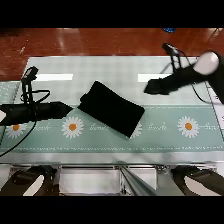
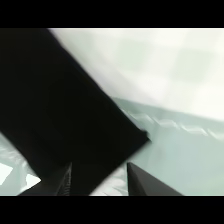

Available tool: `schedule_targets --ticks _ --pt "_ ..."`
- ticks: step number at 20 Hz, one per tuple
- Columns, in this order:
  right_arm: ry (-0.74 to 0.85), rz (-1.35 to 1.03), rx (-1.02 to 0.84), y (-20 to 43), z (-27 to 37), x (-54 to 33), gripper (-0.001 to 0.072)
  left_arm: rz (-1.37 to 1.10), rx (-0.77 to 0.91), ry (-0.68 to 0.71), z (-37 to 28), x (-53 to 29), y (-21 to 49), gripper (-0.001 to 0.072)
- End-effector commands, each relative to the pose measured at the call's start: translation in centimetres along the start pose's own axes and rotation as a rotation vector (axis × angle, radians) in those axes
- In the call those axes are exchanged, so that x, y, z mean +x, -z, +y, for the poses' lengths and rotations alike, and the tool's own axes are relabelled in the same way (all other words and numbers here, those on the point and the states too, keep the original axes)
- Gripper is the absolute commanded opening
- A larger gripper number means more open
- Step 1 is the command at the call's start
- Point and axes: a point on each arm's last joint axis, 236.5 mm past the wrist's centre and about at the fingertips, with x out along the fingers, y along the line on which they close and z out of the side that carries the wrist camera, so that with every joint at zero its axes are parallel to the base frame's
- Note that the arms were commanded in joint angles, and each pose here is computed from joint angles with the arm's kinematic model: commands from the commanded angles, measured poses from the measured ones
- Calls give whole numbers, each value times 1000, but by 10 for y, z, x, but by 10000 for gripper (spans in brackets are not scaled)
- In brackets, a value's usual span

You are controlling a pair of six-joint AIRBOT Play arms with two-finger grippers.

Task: Fold the shirts.

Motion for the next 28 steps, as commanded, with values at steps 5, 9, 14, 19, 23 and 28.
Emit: schedule_targets --ticks 5,9,14,19,23,28 --pt "-27 -152 438 103 -35 53 418 17 -26 12 0 7 0 17" --pt "-111 -60 490 117 -9 94 418 23 -34 17 0 9 1 17" --pt "-203 60 569 130 11 134 417 23 -34 16 0 9 1 17" --pt "-326 98 549 110 40 154 370 22 -34 16 0 9 1 17" --pt "-471 100 330 68 85 148 30 22 -34 16 0 9 1 17" --pt "-596 -110 116 -48 151 73 29 19 -61 23 -1 9 0 17"
